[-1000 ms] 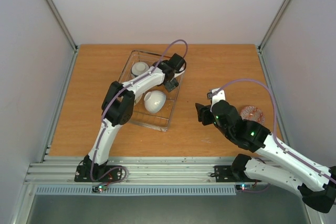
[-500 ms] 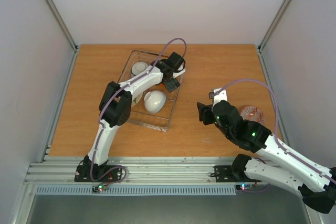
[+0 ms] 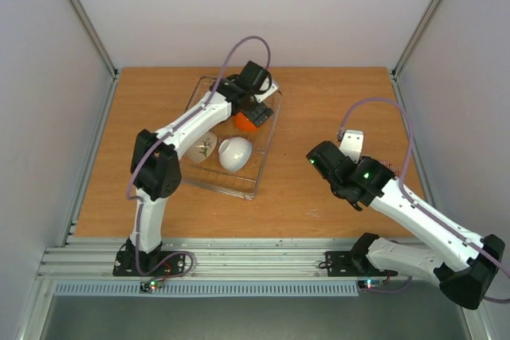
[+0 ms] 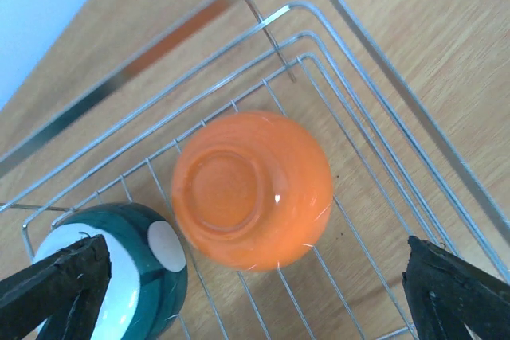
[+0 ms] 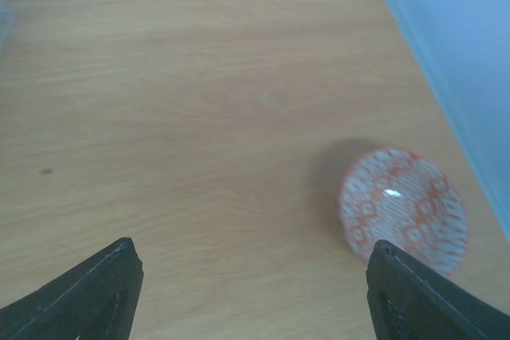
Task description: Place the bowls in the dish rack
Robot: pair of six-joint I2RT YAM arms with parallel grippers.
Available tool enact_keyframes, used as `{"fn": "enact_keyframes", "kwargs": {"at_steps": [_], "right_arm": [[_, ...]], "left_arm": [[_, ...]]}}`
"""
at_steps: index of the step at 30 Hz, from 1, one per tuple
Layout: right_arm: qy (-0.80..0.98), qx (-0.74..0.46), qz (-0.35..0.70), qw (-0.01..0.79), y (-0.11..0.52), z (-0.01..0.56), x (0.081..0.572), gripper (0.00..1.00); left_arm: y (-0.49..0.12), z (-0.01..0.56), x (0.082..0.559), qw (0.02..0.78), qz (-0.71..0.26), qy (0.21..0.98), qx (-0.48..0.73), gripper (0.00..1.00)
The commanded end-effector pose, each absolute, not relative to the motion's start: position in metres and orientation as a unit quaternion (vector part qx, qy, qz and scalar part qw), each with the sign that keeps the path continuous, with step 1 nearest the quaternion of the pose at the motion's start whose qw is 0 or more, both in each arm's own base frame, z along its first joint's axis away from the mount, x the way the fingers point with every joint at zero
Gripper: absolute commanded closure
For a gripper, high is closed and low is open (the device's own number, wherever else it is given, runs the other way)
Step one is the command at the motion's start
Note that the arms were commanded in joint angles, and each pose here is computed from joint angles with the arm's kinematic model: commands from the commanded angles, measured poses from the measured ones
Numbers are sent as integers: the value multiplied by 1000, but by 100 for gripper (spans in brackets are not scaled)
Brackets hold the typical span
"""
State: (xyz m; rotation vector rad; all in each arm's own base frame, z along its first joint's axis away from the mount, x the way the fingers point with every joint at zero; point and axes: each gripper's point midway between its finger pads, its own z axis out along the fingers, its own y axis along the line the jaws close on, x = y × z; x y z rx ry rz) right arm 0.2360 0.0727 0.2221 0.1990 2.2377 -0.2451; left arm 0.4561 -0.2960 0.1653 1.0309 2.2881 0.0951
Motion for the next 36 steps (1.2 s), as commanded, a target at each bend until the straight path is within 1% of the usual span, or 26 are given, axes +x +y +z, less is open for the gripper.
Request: {"fn": "enact_keyframes", "kwargs": {"at_steps": [1, 5, 8, 10, 17, 22, 27, 32, 36], "right_arm": [[914, 135, -105, 368, 39, 196, 238, 24], [938, 171, -47, 298, 27, 159, 253, 31], [946, 185, -26, 264, 24, 138, 262, 41], [950, 186, -22, 250, 25, 128, 268, 43], [948, 230, -54, 214, -2, 101, 273, 41], [937, 261, -82, 218, -19, 101, 268, 40], [930, 286, -111, 203, -33, 90, 266, 41], [918, 315, -155, 185, -53, 77, 262, 39], [918, 318, -158, 175, -56, 72, 265, 40]], "left_arm": [[-296, 231, 441, 355, -43, 860, 365, 1], [-299, 253, 411, 363, -108, 849, 367, 1], [-299, 266, 396, 372, -138, 842, 366, 1], [-300, 271, 388, 371, -154, 839, 367, 1], [-298, 279, 370, 374, -180, 831, 370, 1], [-299, 282, 362, 377, -198, 825, 372, 1], [-299, 283, 358, 374, -206, 825, 371, 1], [-297, 289, 353, 384, -211, 819, 371, 1], [-295, 299, 346, 392, -219, 812, 372, 1]]}}
